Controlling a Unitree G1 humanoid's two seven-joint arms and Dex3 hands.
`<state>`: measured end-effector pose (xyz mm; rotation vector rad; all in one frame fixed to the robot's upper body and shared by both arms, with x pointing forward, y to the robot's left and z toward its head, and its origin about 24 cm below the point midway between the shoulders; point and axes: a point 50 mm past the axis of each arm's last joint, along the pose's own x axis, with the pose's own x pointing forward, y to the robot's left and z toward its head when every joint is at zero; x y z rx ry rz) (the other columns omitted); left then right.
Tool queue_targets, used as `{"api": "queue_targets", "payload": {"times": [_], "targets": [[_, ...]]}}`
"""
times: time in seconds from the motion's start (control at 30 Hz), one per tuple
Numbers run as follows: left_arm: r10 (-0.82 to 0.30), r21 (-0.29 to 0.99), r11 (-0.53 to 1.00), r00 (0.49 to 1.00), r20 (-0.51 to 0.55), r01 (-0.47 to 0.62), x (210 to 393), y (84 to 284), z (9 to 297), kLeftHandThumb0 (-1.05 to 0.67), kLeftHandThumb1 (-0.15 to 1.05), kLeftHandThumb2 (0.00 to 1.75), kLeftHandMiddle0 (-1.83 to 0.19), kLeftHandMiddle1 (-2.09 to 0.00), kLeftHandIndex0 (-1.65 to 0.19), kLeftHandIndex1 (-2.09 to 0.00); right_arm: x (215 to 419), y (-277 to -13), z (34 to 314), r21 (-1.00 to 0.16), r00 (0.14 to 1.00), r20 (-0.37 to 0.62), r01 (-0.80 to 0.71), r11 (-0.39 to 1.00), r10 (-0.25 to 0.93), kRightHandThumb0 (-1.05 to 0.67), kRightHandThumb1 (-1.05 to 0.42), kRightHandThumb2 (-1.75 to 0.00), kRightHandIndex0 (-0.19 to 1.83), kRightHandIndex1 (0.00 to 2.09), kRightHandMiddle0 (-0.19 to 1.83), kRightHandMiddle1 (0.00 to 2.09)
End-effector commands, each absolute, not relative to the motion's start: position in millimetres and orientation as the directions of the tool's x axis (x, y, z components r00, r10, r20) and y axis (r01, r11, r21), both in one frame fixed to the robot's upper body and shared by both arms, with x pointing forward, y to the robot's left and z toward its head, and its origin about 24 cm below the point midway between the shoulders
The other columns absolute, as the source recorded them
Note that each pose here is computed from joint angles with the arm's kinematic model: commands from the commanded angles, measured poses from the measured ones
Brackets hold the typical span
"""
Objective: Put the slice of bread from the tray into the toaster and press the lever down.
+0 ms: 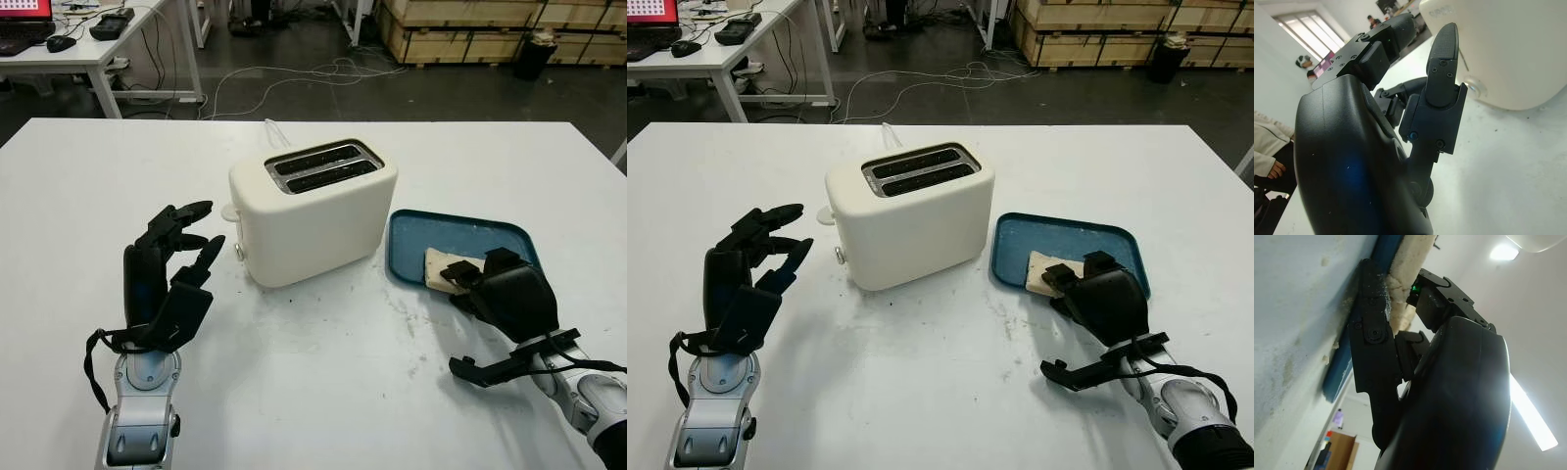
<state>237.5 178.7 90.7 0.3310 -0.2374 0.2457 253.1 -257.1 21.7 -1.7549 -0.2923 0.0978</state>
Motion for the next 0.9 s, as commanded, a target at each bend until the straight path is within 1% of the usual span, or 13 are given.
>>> {"api": "queue_targets", "payload": {"times": [0.0,0.17,0.23,0.27,0.47,0.5,0.57,0.6,0.7,0.87], "targets": [[0.194,0.297,0.914,0.939,0.283,-0.278,237.5,178.5,94,-0.42,0.92,0.19,-0.50,-1.13,-0.64,-0.45,249,-261,15,-0.970,0.966,0.054,0.111,-0.215,0.252,-0.56,-0.92,-0.22,0.87,1.75,0.69,1.37],[0.197,0.295,0.913,0.939,0.282,-0.280,237.5,178.5,94,-0.44,0.92,0.19,-0.50,-1.13,-0.65,-0.44,250,-261,17,-0.970,0.964,0.068,0.124,-0.208,0.256,-0.56,-0.92,-0.23,0.88,1.75,0.67,1.41],[0.197,0.297,0.913,0.938,0.284,-0.281,237.6,178.4,94,-0.44,0.92,0.18,-0.51,-1.13,-0.65,-0.44,251,-262,18,-0.970,0.961,0.093,0.147,-0.194,0.261,-0.55,-0.92,-0.20,0.88,1.75,0.67,1.44],[0.196,0.299,0.912,0.938,0.285,-0.281,237.6,178.3,94,-0.43,0.92,0.18,-0.50,-1.13,-0.65,-0.44,252,-263,20,-0.969,0.959,0.106,0.159,-0.191,0.262,-0.55,-0.92,-0.19,0.88,1.75,0.64,1.49],[0.190,0.287,0.919,0.940,0.282,-0.272,238.1,177.8,93,-0.43,0.92,0.19,-0.49,-1.14,-0.65,-0.45,262,-267,36,-0.966,0.943,0.190,0.230,-0.121,0.272,-0.53,-0.92,-0.20,0.85,1.75,0.62,1.51],[0.191,0.286,0.919,0.940,0.281,-0.272,238.1,177.7,93,-0.43,0.92,0.19,-0.49,-1.14,-0.65,-0.45,264,-268,40,-0.965,0.938,0.212,0.245,-0.094,0.273,-0.53,-0.92,-0.22,0.85,1.75,0.61,1.53],[0.193,0.290,0.917,0.941,0.277,-0.274,238.0,177.5,93,-0.44,0.92,0.19,-0.49,-1.14,-0.64,-0.45,268,-269,48,-0.959,0.925,0.260,0.281,-0.041,0.277,-0.55,-0.92,-0.29,0.84,1.75,0.55,1.68],[0.194,0.294,0.915,0.941,0.277,-0.275,237.9,177.5,93,-0.44,0.92,0.19,-0.49,-1.14,-0.64,-0.45,271,-269,52,-0.954,0.917,0.285,0.300,-0.011,0.278,-0.56,-0.92,-0.32,0.83,1.75,0.54,1.71],[0.195,0.303,0.911,0.941,0.278,-0.278,237.7,177.8,93,-0.44,0.92,0.19,-0.49,-1.14,-0.64,-0.45,277,-269,61,-0.946,0.907,0.317,0.323,0.027,0.279,-0.59,-0.92,-0.38,0.84,1.75,0.54,1.74],[0.196,0.296,0.914,0.941,0.274,-0.276,237.5,177.9,93,-0.44,0.92,0.19,-0.50,-1.14,-0.64,-0.44,283,-269,73,-0.943,0.900,0.323,0.333,0.017,0.292,-0.61,-0.92,-0.46,0.87,1.75,0.53,1.75]]}}
